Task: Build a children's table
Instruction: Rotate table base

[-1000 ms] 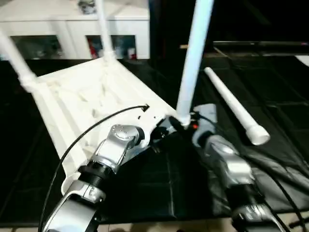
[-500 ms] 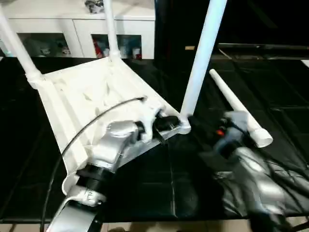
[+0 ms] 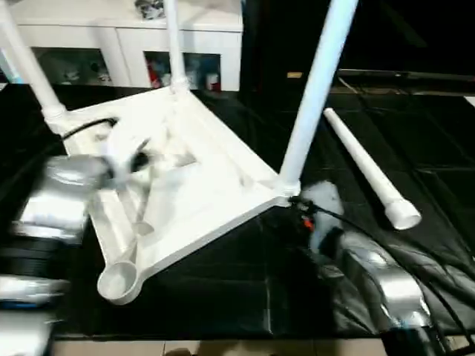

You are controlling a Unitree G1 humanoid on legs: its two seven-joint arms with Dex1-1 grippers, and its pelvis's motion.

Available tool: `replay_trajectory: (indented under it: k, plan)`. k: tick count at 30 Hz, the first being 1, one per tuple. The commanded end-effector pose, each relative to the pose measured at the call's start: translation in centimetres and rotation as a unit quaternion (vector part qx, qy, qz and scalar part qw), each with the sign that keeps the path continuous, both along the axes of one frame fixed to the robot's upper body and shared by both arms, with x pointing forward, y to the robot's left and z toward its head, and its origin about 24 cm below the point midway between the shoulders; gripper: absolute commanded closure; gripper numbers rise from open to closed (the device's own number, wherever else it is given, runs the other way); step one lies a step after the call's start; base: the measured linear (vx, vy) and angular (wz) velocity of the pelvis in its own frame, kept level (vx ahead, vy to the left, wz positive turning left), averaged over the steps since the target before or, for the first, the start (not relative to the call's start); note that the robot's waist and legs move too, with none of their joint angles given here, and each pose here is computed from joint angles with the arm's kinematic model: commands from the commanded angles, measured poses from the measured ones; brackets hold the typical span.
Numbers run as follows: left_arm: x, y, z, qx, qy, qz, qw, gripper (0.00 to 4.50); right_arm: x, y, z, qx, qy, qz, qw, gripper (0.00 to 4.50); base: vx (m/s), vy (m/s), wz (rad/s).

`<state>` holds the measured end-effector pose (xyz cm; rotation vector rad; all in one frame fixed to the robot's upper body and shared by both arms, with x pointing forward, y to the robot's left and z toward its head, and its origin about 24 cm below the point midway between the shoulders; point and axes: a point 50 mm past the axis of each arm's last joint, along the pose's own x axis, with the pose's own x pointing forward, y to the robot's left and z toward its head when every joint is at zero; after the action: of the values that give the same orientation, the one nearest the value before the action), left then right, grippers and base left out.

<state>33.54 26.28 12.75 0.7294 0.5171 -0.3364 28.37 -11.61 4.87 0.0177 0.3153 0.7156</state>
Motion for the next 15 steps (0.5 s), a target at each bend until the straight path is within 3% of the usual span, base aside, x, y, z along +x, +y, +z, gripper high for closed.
replay_trajectory:
  k: [1, 8, 13, 15]
  plan:
    - [-0.4, 1.3, -0.5, 0.056, 0.016, 0.031, 0.998, 4.39, 0.0, -0.2, -0.7, -0.021, 0.022, 0.004, 1.000, 0.00, 0.000, 0.000, 0.00]
    - [-1.2, 3.5, -1.0, 0.145, 0.036, 0.075, 0.986, 4.39, 0.0, 0.1, -0.9, -0.024, 0.032, 0.009, 0.999, 0.00, 0.000, 0.000, 0.00]
    - [-1.7, 3.2, -2.3, 0.134, 0.077, 0.057, 0.986, 4.39, -0.1, 0.3, -1.3, -0.026, 0.040, 0.009, 0.999, 0.00, 0.000, 0.000, 0.00]
    - [-2.0, 2.4, -2.9, 0.101, 0.101, 0.035, 0.989, 4.39, 0.0, 0.3, -1.5, -0.029, 0.044, 0.002, 0.999, 0.00, 0.000, 0.000, 0.00]
